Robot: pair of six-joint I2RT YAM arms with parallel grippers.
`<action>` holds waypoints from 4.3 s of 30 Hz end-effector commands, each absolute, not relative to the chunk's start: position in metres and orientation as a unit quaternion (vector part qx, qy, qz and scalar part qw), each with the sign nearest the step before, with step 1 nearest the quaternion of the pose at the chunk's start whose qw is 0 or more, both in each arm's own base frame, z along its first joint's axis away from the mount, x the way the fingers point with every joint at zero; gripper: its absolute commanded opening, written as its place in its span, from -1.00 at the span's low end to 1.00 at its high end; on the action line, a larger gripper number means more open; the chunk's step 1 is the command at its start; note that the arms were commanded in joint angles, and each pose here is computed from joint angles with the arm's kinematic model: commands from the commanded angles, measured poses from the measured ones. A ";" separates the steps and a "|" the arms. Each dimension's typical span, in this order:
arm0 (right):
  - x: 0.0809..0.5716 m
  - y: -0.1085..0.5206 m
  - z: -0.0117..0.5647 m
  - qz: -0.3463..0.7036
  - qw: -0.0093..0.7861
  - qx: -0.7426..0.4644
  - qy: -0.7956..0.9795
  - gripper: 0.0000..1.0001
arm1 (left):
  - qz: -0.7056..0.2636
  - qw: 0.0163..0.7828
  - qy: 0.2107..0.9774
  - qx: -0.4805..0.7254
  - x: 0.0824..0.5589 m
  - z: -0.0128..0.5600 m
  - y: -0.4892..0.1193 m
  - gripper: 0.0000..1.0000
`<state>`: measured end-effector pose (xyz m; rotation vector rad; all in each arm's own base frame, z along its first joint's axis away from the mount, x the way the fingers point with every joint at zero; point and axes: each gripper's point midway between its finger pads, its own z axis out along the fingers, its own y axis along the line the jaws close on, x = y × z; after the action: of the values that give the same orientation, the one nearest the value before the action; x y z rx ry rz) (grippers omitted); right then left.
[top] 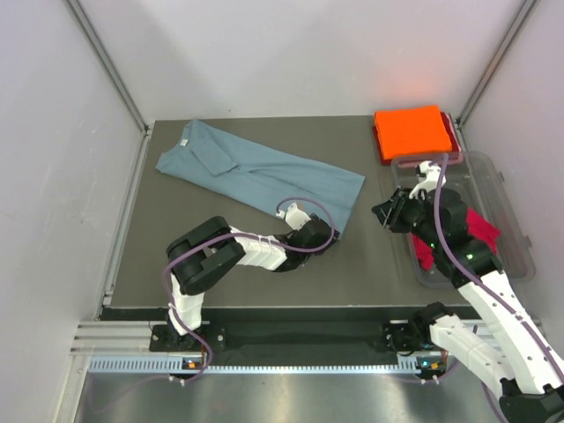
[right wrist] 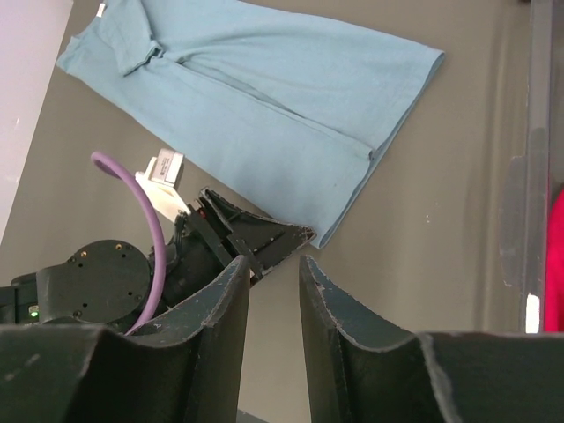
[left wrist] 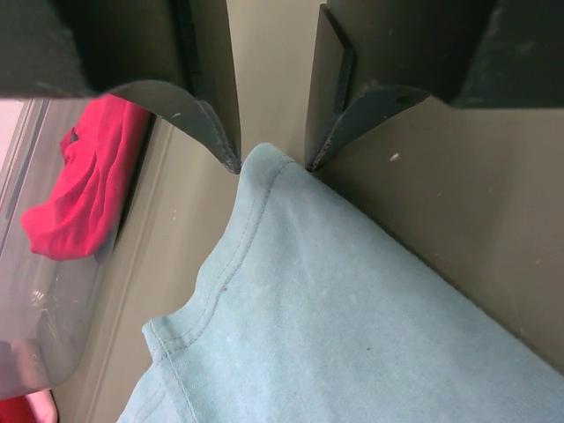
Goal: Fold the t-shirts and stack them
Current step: Fold the tshirt
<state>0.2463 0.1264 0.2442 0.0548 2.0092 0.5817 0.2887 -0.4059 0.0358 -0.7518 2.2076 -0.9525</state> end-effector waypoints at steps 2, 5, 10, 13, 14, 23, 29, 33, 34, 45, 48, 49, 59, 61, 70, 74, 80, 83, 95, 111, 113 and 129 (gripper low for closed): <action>0.247 0.123 0.258 0.243 0.521 0.017 0.818 -0.39 | -0.342 0.308 0.838 -0.292 0.291 0.025 -0.406 -0.22; 0.247 0.123 0.258 0.244 0.522 0.019 0.817 -0.39 | -0.341 0.305 0.839 -0.296 0.290 0.023 -0.406 -0.26; 0.247 0.123 0.257 0.246 0.520 0.020 0.818 -0.39 | -0.349 0.307 0.833 -0.300 0.291 0.022 -0.407 -0.34; 0.246 0.122 0.259 0.247 0.523 0.021 0.816 -0.39 | -0.345 0.308 0.836 -0.295 0.290 0.018 -0.407 -0.42; 0.245 0.122 0.258 0.246 0.522 0.020 0.817 -0.39 | -0.348 0.308 0.835 -0.294 0.291 0.020 -0.408 -0.42; 0.245 0.121 0.260 0.248 0.523 0.024 0.815 -0.38 | -0.351 0.307 0.836 -0.288 0.290 0.019 -0.410 -0.95; 0.245 0.122 0.257 0.247 0.516 0.022 0.820 -0.38 | -0.355 0.297 0.838 -0.288 0.285 0.027 -0.407 -1.00; 0.245 0.124 0.256 0.250 0.511 0.020 0.822 -0.38 | -0.355 0.284 0.843 -0.289 0.274 0.029 -0.401 -1.00; 0.245 0.124 0.256 0.250 0.510 0.019 0.823 -0.37 | -0.356 0.282 0.843 -0.289 0.272 0.031 -0.401 -1.00; 0.246 0.127 0.236 0.237 0.471 -0.012 0.849 -0.37 | -0.340 0.253 0.866 -0.266 0.226 0.027 -0.380 -1.00; 0.247 0.129 0.228 0.236 0.455 -0.024 0.858 -0.37 | -0.327 0.242 0.876 -0.257 0.207 0.024 -0.370 -1.00; 0.249 0.130 0.223 0.235 0.445 -0.028 0.864 -0.37 | -0.326 0.239 0.878 -0.257 0.202 0.024 -0.367 -1.00; 0.244 0.142 0.200 0.258 0.396 -0.045 0.880 -0.35 | -0.292 0.209 0.909 -0.211 0.130 0.020 -0.326 -1.00; 0.247 0.142 0.195 0.258 0.389 -0.041 0.883 -0.35 | -0.276 0.201 0.918 -0.203 0.113 0.015 -0.322 -1.00; 0.250 0.147 0.158 0.252 0.328 -0.042 0.909 -0.34 | -0.265 0.172 0.929 -0.191 0.090 0.016 -0.327 -0.15; 0.251 0.148 0.157 0.251 0.326 -0.045 0.910 -0.32 | -0.245 0.215 0.929 -0.176 0.103 0.051 -0.318 0.08; 0.255 0.150 0.164 0.257 0.333 -0.045 0.906 -0.31 | -0.234 0.321 0.900 -0.181 0.176 0.126 -0.262 0.10; 0.258 0.155 0.168 0.270 0.338 -0.045 0.900 -0.31 | -0.245 0.366 0.871 -0.218 0.230 0.156 -0.213 0.07; 0.268 0.154 0.167 0.262 0.347 -0.041 0.900 -0.31 | -0.198 0.382 0.835 -0.342 0.393 0.140 -0.049 -0.03; 0.289 0.162 0.154 0.267 0.343 -0.024 0.900 -0.31 | -0.192 0.456 0.746 -0.446 0.517 0.102 0.095 0.00; 0.293 0.164 0.154 0.271 0.341 -0.023 0.900 -0.31 | -0.198 0.453 0.740 -0.456 0.524 0.090 0.102 -0.02; 0.322 0.178 0.158 0.286 0.334 0.000 0.898 -0.32 | -0.214 0.442 0.742 -0.457 0.581 0.033 0.130 -1.00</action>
<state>0.2984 0.1722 0.1339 -0.0093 2.4314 0.7218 0.5629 0.1178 0.0360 -1.1731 1.8632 -0.5382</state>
